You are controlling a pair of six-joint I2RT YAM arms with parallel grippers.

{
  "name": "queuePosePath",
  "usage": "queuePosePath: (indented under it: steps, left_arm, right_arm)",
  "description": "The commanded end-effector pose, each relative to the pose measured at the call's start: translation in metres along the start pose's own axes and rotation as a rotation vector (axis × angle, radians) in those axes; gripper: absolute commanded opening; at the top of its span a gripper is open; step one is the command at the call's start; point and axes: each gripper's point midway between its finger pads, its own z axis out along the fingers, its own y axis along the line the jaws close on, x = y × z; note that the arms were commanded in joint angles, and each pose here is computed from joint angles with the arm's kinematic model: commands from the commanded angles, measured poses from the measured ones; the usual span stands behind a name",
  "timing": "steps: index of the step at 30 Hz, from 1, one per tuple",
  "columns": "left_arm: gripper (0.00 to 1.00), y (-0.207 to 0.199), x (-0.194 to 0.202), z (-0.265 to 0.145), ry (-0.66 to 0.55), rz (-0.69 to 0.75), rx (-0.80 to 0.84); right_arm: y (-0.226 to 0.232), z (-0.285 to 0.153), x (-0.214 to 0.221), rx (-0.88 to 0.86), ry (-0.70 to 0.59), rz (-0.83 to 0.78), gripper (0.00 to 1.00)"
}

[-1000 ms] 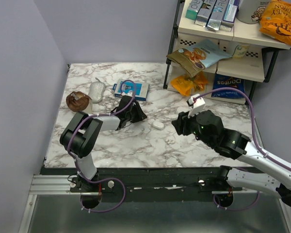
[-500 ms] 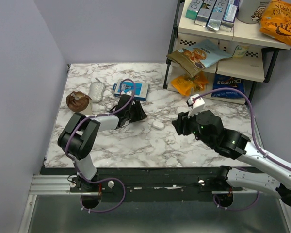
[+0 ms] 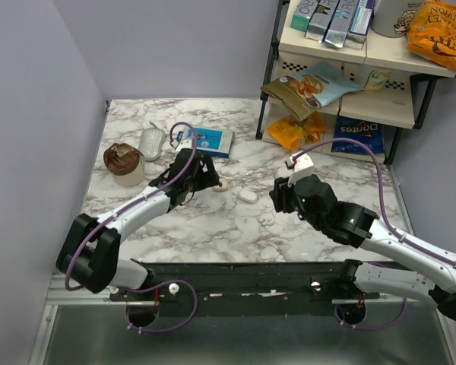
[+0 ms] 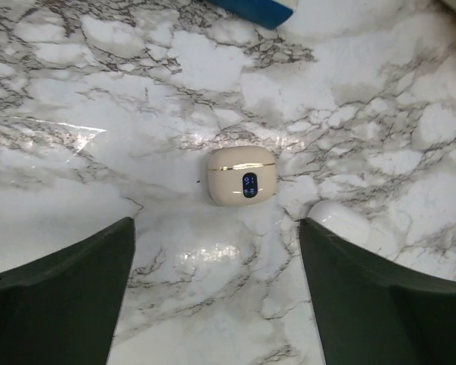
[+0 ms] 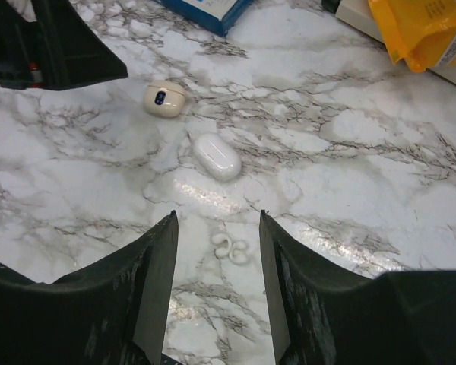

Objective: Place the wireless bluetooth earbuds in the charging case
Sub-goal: Pick up the charging case at the center of the board.

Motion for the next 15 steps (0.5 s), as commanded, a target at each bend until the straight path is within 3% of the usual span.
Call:
queuePosePath:
  steps: [1,3,5,7,11,13,14,15]
  left_arm:
    - [0.99,0.014,0.002,-0.022,-0.104,0.032,-0.169]
    - [0.99,0.014,0.012,-0.02,-0.081,-0.062,-0.17]
    - [0.99,0.0,0.026,-0.018,-0.003,-0.059,-0.089]
    - [0.99,-0.028,0.029,-0.02,0.0,-0.031,0.053]
    - [0.99,-0.082,0.034,-0.037,-0.038,0.136,0.19]
    - [0.99,-0.081,0.051,-0.029,0.034,0.262,0.116]
    - [0.99,-0.098,0.034,-0.03,-0.002,0.298,0.098]
    - [0.99,-0.091,0.053,-0.021,0.068,0.352,0.04]
  right_arm:
    - [-0.017,0.001,-0.009,0.092,-0.072,0.055,0.56]
    - [-0.018,-0.001,-0.011,0.093,-0.084,0.054,0.56]
    - [-0.021,-0.005,-0.016,0.098,-0.104,0.053,0.56]
    - [-0.024,-0.007,-0.018,0.102,-0.112,0.039,0.56]
    - [-0.032,-0.012,-0.019,0.126,-0.132,0.026,0.56]
    - [-0.035,-0.015,-0.02,0.135,-0.144,0.027,0.56]
    - [-0.036,-0.016,-0.019,0.135,-0.144,0.027,0.56]
    - [-0.037,-0.017,-0.02,0.139,-0.147,0.029,0.56]
